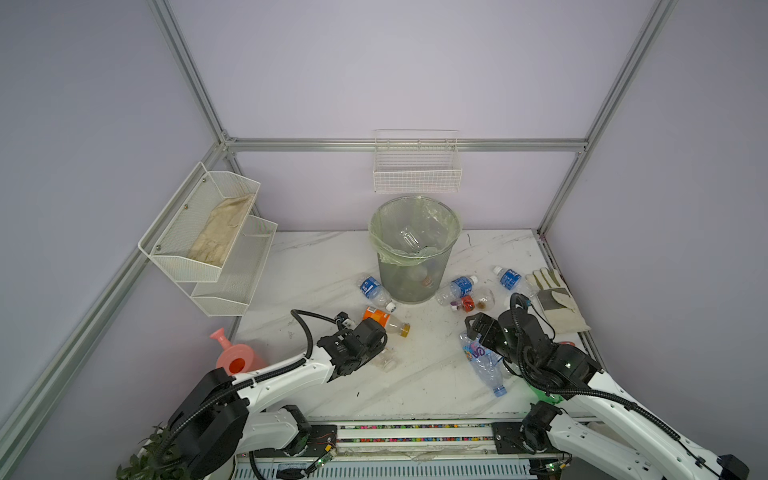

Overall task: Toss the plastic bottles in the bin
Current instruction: 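Lower the left gripper onto the clear white-label bottle and close it, then lift the clear bottle with the left gripper and carry it over the wastebasket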

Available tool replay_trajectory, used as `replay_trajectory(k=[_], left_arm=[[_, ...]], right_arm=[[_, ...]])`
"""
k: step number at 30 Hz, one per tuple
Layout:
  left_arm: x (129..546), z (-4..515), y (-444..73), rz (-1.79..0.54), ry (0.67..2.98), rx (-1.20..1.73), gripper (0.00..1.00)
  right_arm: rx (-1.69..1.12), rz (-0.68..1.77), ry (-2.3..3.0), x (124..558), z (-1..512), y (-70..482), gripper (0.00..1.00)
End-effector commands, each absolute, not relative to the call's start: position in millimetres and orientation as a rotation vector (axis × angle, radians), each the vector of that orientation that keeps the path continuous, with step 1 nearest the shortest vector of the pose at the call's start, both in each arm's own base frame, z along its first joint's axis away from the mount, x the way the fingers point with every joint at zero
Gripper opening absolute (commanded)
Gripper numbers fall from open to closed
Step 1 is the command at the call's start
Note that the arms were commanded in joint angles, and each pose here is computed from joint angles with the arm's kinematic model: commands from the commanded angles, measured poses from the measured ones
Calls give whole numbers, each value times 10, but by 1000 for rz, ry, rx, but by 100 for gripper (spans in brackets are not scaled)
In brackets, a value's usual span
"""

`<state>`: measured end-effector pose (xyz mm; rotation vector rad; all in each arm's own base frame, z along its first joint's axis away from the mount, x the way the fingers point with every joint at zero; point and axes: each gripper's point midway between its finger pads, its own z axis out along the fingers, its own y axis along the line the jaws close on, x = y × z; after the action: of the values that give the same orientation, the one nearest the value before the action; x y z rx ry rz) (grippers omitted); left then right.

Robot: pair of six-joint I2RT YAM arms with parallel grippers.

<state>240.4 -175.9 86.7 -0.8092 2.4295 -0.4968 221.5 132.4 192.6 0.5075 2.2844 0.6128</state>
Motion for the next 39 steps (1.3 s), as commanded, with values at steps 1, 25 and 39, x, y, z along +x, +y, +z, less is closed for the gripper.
replay_trajectory(k=[1,25,39], left_arm=[[2441,1247,-1586,-461,2333,-784,27],[2823,4321,-1710,-525,1816,-187,16],[3018,5184,-2383,-596,1592,148,19]], right_arm=[[530,607,2279,2188,1937,1280,97],[484,618,2346,2177,1689,1396,97],[478,636,2367,2153,1585,1433,97]])
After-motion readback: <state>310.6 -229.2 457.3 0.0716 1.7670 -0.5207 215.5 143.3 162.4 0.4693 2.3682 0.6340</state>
